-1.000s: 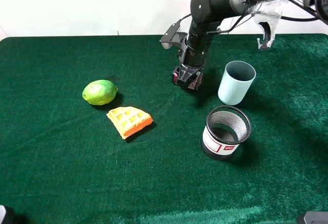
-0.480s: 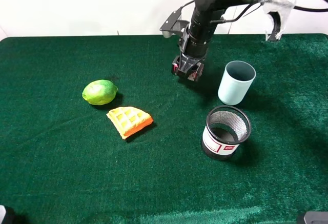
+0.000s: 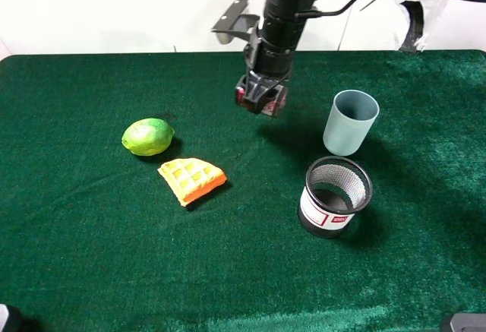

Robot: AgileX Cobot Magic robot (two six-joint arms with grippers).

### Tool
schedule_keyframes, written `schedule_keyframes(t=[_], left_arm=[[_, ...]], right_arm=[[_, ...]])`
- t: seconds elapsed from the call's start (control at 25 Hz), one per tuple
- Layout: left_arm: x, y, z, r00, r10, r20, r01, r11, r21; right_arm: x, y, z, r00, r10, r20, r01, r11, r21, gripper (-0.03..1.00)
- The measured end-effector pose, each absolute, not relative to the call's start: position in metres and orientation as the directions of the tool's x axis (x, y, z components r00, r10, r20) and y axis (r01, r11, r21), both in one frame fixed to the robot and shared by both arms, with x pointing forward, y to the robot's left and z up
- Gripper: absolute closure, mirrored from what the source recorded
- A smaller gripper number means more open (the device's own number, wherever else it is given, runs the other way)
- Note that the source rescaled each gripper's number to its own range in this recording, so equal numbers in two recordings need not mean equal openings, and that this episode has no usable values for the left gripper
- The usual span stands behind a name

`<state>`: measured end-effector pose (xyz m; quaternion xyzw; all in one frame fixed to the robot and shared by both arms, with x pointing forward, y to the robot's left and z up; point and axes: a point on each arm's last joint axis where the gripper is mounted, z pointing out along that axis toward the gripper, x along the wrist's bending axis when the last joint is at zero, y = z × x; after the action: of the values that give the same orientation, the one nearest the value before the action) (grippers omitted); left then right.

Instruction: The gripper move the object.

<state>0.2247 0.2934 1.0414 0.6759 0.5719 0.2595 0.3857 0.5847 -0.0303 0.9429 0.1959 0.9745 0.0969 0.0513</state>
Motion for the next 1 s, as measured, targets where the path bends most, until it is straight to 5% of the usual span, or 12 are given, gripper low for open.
schedule_keyframes(t=[1.0], left_arm=[[0.225, 0.293, 1.041, 0.211, 0.973, -0.090, 0.573, -0.048, 0.818]], right_arm=[[0.454, 0.135, 0.957, -0.996, -0.002, -0.088, -0.027, 0.960, 0.280, 0.97]])
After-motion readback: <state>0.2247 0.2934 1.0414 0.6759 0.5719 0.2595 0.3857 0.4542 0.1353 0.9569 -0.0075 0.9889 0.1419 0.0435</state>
